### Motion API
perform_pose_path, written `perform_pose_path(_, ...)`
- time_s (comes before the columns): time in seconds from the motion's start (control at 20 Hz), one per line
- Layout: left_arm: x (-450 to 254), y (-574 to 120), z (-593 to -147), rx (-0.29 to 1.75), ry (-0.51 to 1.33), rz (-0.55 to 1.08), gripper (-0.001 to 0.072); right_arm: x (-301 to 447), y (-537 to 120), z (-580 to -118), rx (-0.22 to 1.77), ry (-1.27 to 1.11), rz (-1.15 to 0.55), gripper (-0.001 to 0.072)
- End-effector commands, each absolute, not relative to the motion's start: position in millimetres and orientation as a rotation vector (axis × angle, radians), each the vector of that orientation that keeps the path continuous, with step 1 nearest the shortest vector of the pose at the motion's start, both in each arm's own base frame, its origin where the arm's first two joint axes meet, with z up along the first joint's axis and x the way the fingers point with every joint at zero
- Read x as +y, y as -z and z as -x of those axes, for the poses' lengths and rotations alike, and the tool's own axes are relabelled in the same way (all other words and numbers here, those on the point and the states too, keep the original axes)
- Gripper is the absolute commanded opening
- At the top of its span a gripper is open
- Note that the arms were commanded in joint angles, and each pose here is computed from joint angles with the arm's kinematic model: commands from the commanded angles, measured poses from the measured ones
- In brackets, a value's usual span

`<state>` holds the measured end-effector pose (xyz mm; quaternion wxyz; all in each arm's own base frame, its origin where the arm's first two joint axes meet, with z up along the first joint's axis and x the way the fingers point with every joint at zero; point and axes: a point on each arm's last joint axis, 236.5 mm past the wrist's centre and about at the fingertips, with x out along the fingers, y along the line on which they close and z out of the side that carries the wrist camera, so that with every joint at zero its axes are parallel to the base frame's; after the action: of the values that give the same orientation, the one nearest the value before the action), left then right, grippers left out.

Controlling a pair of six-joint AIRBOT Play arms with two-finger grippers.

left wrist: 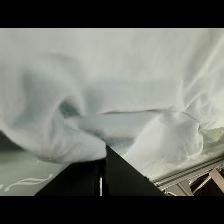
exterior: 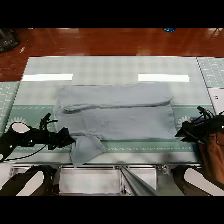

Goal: Fold the shirts.

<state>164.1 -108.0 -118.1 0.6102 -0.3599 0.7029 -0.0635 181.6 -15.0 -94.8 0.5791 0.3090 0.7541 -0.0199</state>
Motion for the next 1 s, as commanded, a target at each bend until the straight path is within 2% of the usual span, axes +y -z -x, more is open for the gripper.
perform_pose_path(0.0, -108.8, 117.7, -165.2, 1.617, 0.155, 0.828, 0.0016, -1.4, 104.1, -199.0, 1.729, 0.027, -0.761, 0.0409)
perform_pose_path(0.25, -110.3, 116.6, -162.3, 1.628, 0.171, 0.823, 0.0016, 18.9, 120.1, -226.3, 1.675, -0.005, -0.755, 0.0406)
perform_pose_path(0.3, -110.4, 116.4, -162.1, 1.626, 0.185, 0.81, 0.0016, 23.4, 118.3, -236.2, 1.643, -0.016, -0.761, 0.0378)
perform_pose_path(0.35, -109.8, 115.7, -163.6, 1.62, 0.191, 0.804, 0.0016, 27.6, 113.9, -244.1, 1.62, -0.038, -0.768, 0.0247)
perform_pose_path(0.4, -109.0, 113.4, -167.6, 1.61, 0.196, 0.798, 0.0016, 33.8, 105.7, -252.5, 1.592, -0.104, -0.763, 0.0013)
perform_pose_path(0.5, -106.6, 98.8, -183.8, 1.577, 0.226, 0.786, 0.0016, 38.7, 86.1, -259.2, 1.586, -0.203, -0.738, 0.0021)
perform_pose_path(0.65, -92.3, 58.8, -228.8, 1.462, 0.266, 0.754, 0.0016, 17.5, 62.3, -275.4, 1.569, -0.209, -0.612, 0.0021)
perform_pose_path(0.8, -79.4, 20.8, -276.0, 1.332, 0.275, 0.704, 0.0016, 12.9, 33.1, -313.1, 1.452, -0.226, -0.597, 0.002)
perform_pose_path(0.95, -70.4, 6.0, -314.8, 1.287, 0.264, 0.698, 0.0016, 15.5, 16.2, -345.1, 1.366, -0.262, -0.625, 0.002)
